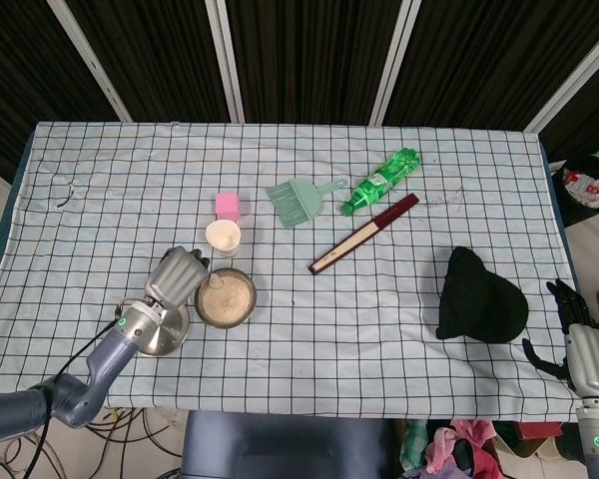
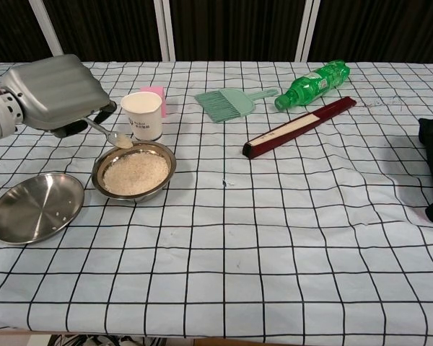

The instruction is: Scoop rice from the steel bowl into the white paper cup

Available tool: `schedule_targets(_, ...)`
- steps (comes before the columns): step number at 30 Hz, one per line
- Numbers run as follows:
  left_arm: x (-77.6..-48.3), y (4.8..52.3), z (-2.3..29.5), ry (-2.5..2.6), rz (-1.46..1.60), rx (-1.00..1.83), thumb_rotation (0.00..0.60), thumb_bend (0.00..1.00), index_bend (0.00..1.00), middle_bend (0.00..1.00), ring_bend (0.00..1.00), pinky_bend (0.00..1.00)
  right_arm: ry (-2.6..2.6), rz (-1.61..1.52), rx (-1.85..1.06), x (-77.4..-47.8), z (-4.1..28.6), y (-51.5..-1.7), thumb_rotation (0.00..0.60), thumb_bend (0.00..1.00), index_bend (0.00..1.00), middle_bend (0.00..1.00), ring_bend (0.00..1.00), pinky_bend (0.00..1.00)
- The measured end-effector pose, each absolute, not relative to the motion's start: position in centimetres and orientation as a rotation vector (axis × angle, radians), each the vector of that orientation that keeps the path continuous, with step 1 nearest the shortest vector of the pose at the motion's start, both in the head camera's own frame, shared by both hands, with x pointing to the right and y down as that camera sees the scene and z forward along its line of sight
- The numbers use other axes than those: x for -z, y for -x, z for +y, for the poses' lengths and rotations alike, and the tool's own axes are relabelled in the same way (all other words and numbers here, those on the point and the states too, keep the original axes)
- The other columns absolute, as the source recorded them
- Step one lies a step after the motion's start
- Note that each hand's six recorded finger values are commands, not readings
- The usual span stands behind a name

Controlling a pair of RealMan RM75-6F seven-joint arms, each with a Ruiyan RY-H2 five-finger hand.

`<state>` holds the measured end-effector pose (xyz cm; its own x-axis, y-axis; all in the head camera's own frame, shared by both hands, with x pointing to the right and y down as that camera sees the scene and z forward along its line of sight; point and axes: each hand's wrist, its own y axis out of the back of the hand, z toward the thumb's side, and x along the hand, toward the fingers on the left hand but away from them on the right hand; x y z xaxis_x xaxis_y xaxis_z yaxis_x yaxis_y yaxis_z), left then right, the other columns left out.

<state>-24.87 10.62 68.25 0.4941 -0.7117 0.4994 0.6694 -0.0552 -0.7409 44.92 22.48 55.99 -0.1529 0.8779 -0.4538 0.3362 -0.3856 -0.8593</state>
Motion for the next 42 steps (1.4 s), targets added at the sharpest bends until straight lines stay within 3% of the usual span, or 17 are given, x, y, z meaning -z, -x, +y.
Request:
schedule_targets(16, -66.2, 23.4, 5.5, 1.138, 0.169, 1.157, 0.600, 0.46, 0.58, 0.59, 1.00, 1.00, 1.654, -1.373, -1.574, -56.0, 22.5, -45.1, 0.600, 0.30, 0.08, 0.00, 0.00, 0.21)
schedule_targets(26, -66.1, 25.7, 1.7, 1.054, 0.189, 1.254, 0.600, 0.46, 0.58, 0.59, 1.00, 1.00, 1.651, -1.375, -1.581, -56.1, 22.4, -45.1, 0.600, 0.30, 0.08, 0.00, 0.00, 0.21)
schedule_targets(42, -68.6, 24.8, 1.2, 1.046, 0.135, 1.277, 0.600, 0.46, 0.58, 0.59, 1.00, 1.00, 1.648, -1.382, -1.583, -56.0, 22.4, -45.2, 0.600, 0.30, 0.08, 0.00, 0.00, 0.21)
